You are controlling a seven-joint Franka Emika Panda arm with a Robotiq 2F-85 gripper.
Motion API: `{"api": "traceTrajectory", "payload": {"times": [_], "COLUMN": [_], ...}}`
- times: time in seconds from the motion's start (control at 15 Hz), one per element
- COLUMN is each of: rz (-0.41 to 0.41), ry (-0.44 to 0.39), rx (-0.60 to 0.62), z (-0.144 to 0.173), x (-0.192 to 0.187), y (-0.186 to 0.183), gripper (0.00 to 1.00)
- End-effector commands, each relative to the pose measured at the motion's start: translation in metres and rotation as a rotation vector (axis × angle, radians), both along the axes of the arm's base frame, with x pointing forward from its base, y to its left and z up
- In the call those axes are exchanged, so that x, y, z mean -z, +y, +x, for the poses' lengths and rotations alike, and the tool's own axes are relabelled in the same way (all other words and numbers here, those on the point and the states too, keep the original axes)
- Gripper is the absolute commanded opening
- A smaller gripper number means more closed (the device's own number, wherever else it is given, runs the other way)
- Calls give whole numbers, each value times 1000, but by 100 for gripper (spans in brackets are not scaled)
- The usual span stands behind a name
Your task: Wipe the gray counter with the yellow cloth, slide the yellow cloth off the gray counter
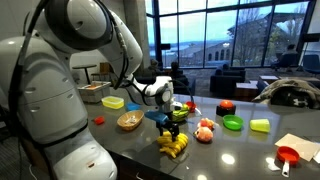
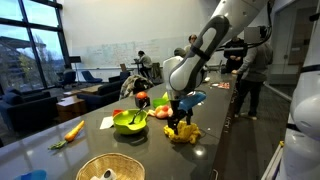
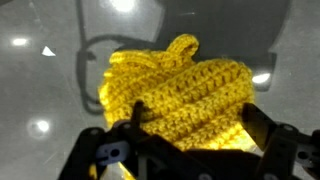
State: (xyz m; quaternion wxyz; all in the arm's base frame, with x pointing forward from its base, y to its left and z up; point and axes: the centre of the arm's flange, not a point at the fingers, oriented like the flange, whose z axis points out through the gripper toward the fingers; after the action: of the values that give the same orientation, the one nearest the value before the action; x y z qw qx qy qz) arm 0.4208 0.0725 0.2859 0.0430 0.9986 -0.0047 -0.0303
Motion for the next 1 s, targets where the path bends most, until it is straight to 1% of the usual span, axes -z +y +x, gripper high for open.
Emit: {"api": "traceTrajectory", "payload": {"times": [0.0, 0.07, 0.13, 0.2, 0.33, 0.4, 0.67, 0.73, 0.8, 0.93], "rz": [-4, -11, 0, -2, -5, -7, 13, 14, 12, 10], "ry": [-5, -6, -7, -7, -10, -13, -39, -46, -52, -70], "rx": [-18, -26, -35, -37, -40, -38, -53, -59, -63, -73], "z": [1, 1, 2, 3, 4, 5, 8, 9, 11, 18], "x": [-1, -2, -3, -3, -2, -1, -2, -3, -4, -3], "y": [3, 4, 5, 5, 5, 4, 4, 4, 4, 2], "gripper": [75, 73, 68, 59, 44, 34, 6, 2, 0, 2]}}
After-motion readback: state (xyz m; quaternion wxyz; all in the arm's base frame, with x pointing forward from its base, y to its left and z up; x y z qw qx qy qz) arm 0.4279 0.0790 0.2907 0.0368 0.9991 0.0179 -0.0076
